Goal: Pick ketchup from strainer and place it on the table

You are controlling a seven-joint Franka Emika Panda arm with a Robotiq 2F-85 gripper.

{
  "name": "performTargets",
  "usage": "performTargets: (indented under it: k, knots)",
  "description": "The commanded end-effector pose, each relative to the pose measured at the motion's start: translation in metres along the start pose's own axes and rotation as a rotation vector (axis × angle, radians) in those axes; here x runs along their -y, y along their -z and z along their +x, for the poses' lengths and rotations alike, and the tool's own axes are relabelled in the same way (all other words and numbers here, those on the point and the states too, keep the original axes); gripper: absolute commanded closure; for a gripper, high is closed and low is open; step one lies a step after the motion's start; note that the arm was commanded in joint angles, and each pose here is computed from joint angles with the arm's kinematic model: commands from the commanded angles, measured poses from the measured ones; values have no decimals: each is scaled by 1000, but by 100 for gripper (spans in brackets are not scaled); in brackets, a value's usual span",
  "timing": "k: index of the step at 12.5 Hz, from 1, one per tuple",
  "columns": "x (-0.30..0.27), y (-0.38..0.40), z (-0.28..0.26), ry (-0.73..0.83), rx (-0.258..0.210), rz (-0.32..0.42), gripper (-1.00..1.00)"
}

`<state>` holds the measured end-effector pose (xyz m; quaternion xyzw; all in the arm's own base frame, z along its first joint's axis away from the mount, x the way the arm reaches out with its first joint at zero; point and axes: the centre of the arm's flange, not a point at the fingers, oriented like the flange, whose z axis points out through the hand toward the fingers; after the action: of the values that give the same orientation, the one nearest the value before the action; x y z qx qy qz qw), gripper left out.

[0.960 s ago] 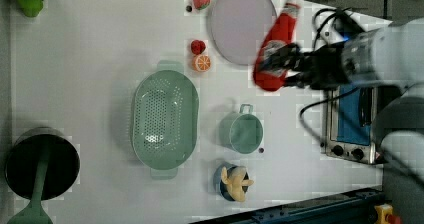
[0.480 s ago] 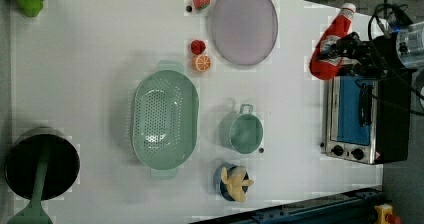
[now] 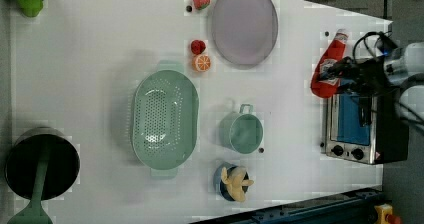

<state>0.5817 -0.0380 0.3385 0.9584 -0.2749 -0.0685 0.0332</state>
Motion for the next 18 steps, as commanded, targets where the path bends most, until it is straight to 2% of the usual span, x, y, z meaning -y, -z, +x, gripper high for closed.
performTargets:
  k: [1, 4, 5, 8, 9, 10, 13, 14, 15, 16, 18]
  knots:
    - [23, -33, -33, 120, -38, 27, -18]
    - [15, -82, -49, 147, -37, 19, -18]
    - [13, -96, -54, 162, -33, 10, -24]
    - [10, -124, -60, 207, -25, -17, -87]
    - [10, -117, -55, 202, -42, -12, -100]
    - [12, -99, -48, 196, -79, -2, -100]
    - [16, -8, -27, 171, -236, 15, -100]
    - [16, 24, -26, 157, -262, 6, -100]
    - [16, 53, -27, 137, -265, -5, -100]
    - [16, 78, -32, 109, -243, -9, -100]
    - [21, 121, -46, 28, -149, 28, -100]
